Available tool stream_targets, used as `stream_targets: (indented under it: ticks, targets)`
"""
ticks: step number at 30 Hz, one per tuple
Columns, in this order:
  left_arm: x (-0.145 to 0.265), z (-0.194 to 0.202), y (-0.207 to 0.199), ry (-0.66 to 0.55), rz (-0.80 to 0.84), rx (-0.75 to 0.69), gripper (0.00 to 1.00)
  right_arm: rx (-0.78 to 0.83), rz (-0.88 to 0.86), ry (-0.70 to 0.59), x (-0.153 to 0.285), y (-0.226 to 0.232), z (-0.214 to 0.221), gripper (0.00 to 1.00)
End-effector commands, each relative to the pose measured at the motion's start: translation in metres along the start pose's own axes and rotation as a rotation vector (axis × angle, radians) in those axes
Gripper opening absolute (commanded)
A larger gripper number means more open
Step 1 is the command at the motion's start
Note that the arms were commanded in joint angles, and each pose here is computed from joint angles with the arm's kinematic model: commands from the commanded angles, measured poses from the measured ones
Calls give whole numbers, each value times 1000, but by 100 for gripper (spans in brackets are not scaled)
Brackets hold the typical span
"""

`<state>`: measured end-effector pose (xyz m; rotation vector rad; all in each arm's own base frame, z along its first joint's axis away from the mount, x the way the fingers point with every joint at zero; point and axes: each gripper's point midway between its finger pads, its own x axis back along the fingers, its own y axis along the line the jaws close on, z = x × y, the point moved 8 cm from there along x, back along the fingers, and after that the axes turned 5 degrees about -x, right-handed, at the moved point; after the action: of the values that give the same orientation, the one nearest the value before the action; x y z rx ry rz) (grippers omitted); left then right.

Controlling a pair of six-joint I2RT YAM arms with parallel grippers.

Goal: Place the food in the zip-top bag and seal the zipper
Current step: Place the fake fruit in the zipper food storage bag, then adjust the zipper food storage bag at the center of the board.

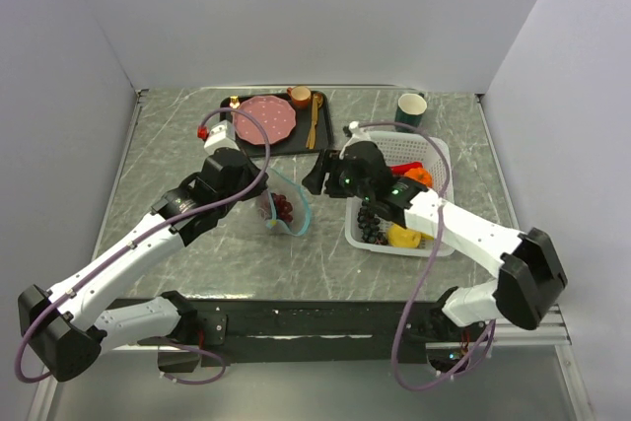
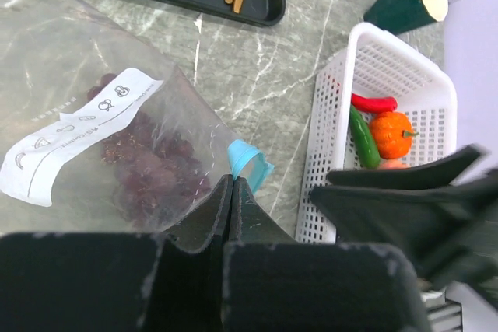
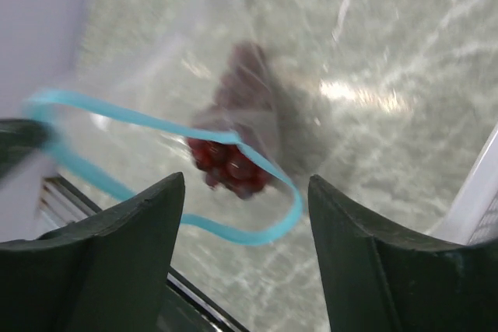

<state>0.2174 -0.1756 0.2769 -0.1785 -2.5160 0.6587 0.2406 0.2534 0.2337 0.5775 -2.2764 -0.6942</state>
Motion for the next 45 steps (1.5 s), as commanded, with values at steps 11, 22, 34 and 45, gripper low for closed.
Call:
stream_targets:
  ticks: [11, 22, 34, 45]
  targets:
    - [4, -12, -1, -58, -11, 35, 1, -3, 58, 236, -34, -23, 63, 64]
    - [2, -10, 0, -52, -4, 13, 1, -30, 96, 265, -64, -36, 80, 58]
    - [-4, -2, 3, -18, -24, 5, 1, -41, 1, 234, -63, -19, 69, 0]
    - [27, -48, 2, -152, -139, -4, 1, 165, -305, 7, 8, 106, -57, 0]
